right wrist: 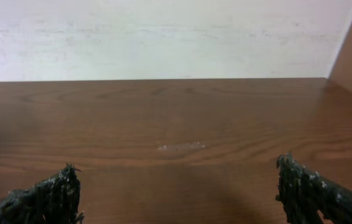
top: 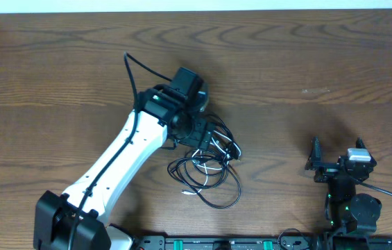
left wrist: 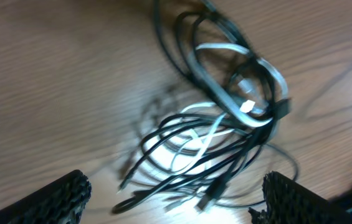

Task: Untangle cables
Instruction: 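Lower the left gripper and grasp a black cable loop in the bundle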

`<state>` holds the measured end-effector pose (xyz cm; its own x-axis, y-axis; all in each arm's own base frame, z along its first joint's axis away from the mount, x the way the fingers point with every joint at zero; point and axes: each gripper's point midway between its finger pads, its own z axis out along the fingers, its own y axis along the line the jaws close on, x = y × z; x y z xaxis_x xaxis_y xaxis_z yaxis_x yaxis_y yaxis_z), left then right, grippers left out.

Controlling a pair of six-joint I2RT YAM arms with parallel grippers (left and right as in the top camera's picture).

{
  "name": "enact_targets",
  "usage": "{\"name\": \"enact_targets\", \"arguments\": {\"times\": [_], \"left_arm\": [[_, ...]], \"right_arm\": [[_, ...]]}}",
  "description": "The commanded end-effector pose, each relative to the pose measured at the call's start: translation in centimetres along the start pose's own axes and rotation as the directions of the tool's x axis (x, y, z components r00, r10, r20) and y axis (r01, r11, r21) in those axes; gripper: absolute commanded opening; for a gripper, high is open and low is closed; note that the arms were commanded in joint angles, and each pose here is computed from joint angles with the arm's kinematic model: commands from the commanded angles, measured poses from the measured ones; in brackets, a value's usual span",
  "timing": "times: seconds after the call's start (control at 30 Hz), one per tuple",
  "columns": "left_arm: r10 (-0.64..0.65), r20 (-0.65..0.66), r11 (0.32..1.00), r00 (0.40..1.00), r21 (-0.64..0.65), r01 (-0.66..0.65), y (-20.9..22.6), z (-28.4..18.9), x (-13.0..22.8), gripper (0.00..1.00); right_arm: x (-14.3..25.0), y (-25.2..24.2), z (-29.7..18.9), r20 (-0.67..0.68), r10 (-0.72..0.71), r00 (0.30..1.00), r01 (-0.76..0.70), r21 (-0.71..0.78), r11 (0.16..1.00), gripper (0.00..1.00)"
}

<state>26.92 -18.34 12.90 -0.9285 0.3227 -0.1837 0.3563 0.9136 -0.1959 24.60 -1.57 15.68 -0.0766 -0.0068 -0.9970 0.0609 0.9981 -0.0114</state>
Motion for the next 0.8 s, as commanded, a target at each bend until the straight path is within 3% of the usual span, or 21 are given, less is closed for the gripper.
{"name": "enact_targets", "arguments": {"times": [0.0,0.23,0.33,0.5,0.77], "left_arm": [[-0.108,0.024,0.994,0.994,0.031,0.108,-1.8,0.5,-0.5,0.89],[-0.410,0.092,0.912,0.907,0.034,0.409,-2.1,1.0,-2.3,0.89],[-0.469,0.067,0.883,0.881,0.012,0.469,-1.8,2.2,-2.1,0.89],[-0.477,-0.005,0.878,0.879,-0.043,0.477,-1.9,5.7,-1.5,0.89],[-0.470,-0.005,0.882,0.883,-0.040,0.469,-2.1,7.6,-2.3,0.89]], "right_arm": [[0.0,-0.2,0.0,0.000,-0.011,1.000,0.011,0.010,1.000,0.99],[0.0,-0.2,0.0,0.000,-0.011,1.000,0.011,0.010,1.000,0.99],[0.0,-0.2,0.0,0.000,-0.011,1.000,0.011,0.010,1.000,0.99],[0.0,-0.2,0.0,0.000,-0.011,1.000,0.011,0.010,1.000,0.99],[0.0,-0.2,0.0,0.000,-0.011,1.000,0.011,0.010,1.000,0.99]]}}
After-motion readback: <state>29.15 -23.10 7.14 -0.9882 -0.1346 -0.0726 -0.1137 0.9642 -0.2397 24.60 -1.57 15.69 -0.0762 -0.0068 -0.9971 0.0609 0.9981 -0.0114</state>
